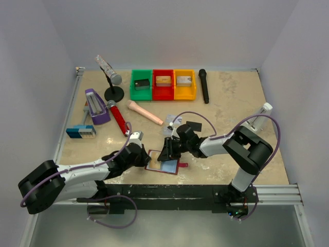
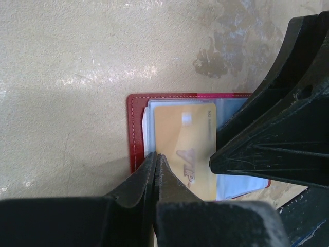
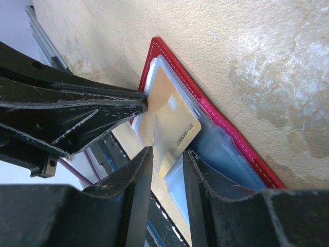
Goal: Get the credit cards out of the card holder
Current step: Remove the credit card from the card holder.
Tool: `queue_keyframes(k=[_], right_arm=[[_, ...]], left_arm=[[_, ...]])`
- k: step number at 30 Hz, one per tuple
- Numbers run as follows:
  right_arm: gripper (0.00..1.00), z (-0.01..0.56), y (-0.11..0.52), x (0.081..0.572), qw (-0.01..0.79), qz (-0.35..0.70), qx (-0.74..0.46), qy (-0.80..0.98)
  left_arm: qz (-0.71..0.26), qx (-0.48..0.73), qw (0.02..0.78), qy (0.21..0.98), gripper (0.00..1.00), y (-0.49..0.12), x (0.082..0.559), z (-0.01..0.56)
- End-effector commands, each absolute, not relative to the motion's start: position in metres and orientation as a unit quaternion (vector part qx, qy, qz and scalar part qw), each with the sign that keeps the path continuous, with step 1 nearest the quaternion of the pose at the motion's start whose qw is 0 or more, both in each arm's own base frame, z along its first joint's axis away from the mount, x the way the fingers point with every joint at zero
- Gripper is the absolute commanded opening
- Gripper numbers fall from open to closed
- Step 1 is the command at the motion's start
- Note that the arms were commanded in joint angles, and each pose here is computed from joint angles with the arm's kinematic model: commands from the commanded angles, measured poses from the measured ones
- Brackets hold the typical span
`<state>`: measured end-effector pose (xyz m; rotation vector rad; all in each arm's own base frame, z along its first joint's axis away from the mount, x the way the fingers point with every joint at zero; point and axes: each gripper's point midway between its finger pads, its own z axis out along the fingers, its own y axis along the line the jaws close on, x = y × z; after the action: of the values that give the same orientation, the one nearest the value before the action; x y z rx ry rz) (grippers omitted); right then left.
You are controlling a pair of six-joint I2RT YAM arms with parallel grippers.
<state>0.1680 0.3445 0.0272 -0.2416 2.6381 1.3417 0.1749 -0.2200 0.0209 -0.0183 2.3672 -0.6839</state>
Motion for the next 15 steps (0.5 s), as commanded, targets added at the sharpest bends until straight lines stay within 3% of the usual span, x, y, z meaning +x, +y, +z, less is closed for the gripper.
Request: queue_keyframes(k=[1, 15], right_arm=[[0.34, 0.034, 0.352, 0.165, 0.093, 0.487, -0.086, 0.864], [0.38, 0.047, 0.358, 0.167, 0.106, 0.521, -0.083, 0.843]], left_arm=[[-0.235, -0.015, 0.307, 0.922, 0.0, -0.205, 0.164, -0.002], [-0.244, -0.016, 0.302, 0.921, 0.0, -0.206, 0.16, -0.004]])
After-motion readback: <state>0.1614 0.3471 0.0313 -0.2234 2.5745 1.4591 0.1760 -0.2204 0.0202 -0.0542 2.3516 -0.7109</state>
